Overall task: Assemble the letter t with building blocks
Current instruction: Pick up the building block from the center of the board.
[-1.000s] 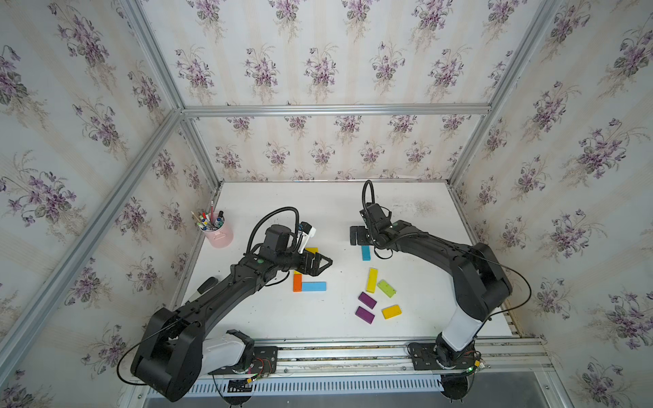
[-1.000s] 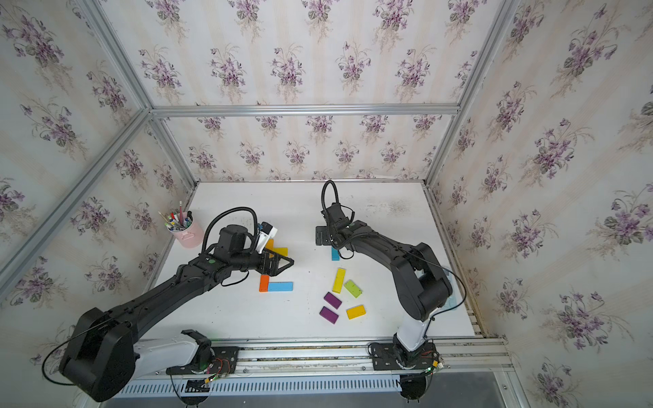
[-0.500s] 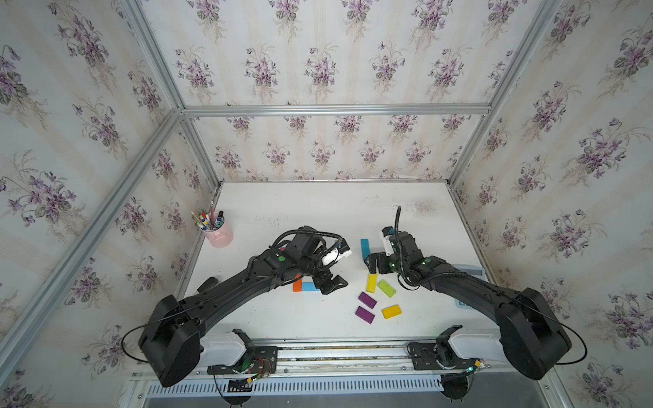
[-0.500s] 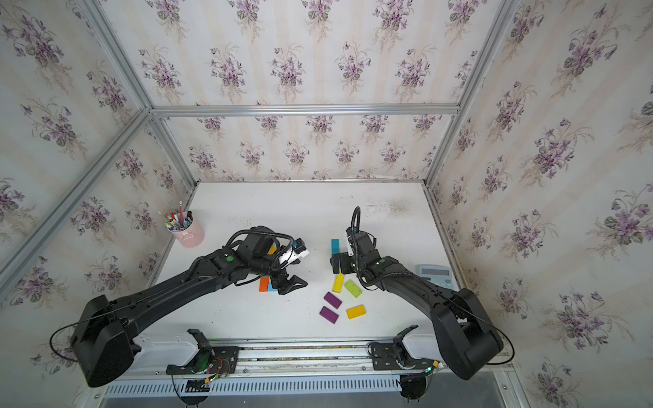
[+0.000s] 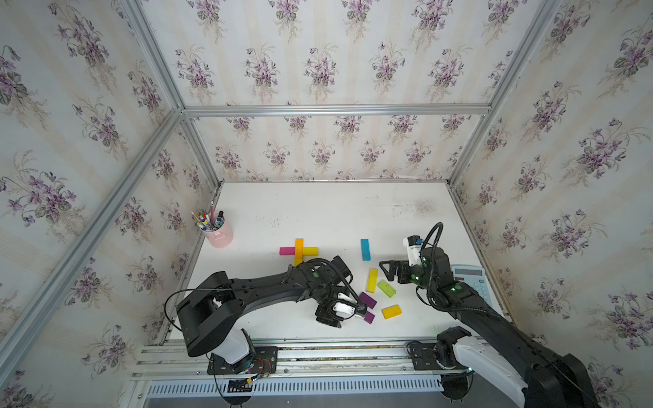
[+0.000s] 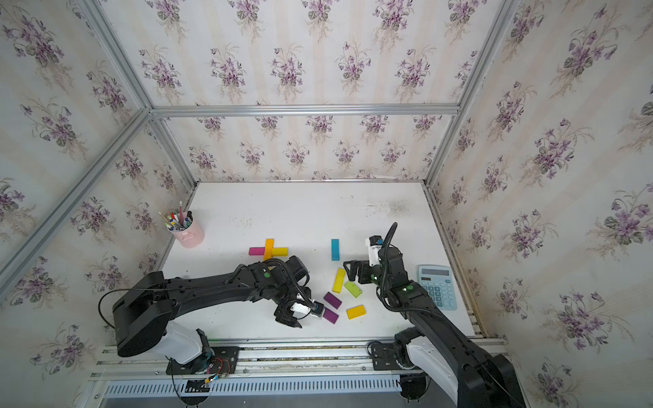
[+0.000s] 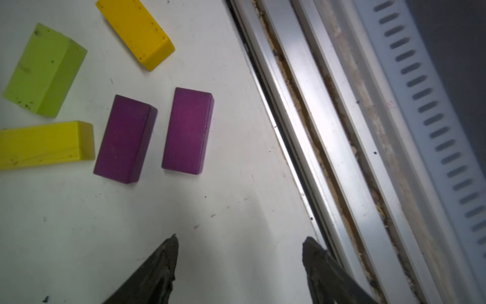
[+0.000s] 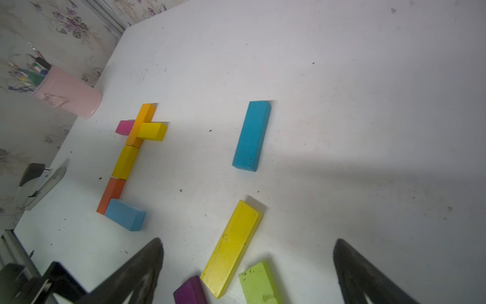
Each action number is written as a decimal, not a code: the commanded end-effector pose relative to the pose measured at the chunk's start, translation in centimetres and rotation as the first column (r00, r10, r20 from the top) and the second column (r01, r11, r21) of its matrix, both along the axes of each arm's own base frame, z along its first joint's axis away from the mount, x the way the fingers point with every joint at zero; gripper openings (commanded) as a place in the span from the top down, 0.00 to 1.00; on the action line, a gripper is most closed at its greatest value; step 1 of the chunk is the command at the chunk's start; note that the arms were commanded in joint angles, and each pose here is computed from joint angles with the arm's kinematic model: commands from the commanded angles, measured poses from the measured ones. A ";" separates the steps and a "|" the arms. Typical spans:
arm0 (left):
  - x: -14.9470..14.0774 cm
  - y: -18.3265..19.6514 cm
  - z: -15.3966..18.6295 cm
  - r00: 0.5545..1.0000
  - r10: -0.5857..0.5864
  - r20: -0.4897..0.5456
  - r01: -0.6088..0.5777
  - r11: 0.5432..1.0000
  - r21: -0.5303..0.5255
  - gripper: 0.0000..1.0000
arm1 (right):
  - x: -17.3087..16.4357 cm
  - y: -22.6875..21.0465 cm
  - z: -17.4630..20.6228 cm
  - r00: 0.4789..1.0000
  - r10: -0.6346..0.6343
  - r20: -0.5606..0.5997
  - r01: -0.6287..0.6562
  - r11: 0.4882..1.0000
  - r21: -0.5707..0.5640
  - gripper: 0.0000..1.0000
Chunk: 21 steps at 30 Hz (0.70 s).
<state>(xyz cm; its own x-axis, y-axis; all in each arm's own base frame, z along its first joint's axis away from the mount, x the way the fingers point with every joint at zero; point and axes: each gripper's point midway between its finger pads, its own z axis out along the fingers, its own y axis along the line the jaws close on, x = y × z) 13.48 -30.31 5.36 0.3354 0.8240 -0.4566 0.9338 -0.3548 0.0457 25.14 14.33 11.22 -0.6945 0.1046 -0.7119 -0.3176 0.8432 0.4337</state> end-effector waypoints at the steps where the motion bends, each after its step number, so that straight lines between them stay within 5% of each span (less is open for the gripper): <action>1: 1.8 -1.4 -0.4 0.997 0.003 0.081 -0.002 1.000 -0.007 0.25 | -1.0 0.6 1.4 0.999 0.029 0.046 -0.032 0.997 0.073 0.00; 21: 2.2 -5.2 -3.4 0.986 0.012 0.168 -0.019 0.999 0.045 0.34 | -2.2 0.2 2.1 0.997 0.007 0.079 -0.017 0.992 0.123 0.00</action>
